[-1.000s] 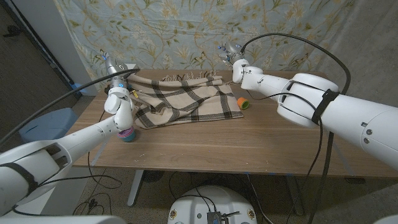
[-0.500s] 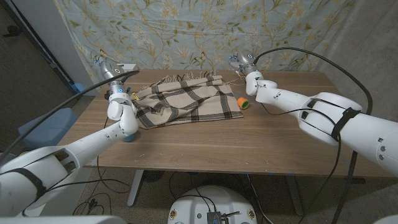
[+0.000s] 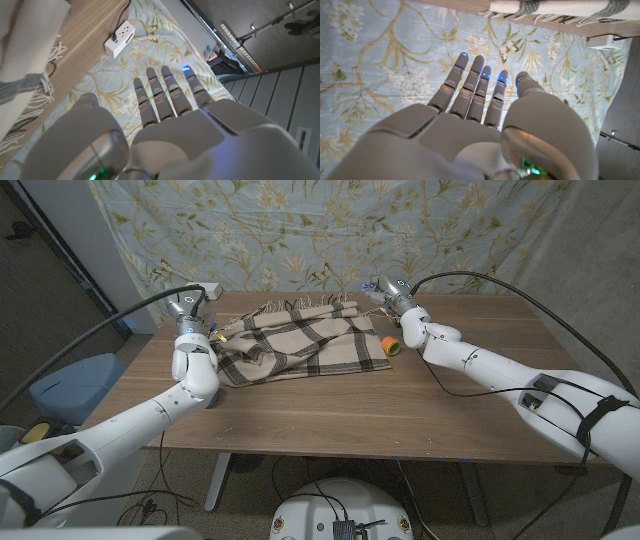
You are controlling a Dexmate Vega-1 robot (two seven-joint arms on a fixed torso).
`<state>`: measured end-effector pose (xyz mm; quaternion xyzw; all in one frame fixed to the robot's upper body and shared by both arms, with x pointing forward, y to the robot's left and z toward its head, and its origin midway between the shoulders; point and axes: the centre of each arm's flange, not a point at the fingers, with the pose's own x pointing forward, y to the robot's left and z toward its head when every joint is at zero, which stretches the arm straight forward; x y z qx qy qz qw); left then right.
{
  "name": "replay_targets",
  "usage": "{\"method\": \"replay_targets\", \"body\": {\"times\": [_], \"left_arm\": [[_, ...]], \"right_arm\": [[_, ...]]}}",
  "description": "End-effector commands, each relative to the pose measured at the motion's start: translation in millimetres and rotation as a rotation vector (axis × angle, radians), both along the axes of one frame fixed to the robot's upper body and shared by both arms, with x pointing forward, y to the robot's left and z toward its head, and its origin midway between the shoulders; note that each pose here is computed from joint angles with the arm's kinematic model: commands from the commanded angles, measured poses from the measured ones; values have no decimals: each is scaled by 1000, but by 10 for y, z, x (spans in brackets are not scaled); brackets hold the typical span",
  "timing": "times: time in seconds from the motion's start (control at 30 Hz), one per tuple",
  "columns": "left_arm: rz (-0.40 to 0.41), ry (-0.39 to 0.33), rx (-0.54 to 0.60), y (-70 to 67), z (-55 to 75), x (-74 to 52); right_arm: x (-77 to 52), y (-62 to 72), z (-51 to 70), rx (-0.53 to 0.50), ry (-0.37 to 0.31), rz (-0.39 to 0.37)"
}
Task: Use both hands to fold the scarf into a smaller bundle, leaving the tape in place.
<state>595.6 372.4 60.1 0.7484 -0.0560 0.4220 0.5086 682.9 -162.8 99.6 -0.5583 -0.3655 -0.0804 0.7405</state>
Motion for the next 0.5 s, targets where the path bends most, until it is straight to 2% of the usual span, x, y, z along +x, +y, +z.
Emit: {"method": "replay_targets", "body": {"times": [0.03,0.33,0.5], "left_arm": [[-213,188,-101,-85,-28,-169],[-278,325,-119,-44,-83,-252],[-326,445,-169,8,-107,-296]], "right_arm": [[-453,176,-151,-83,39,79],[-534,281,-305,-148,126,102],[-554,355,-395,-167,167,108]]}}
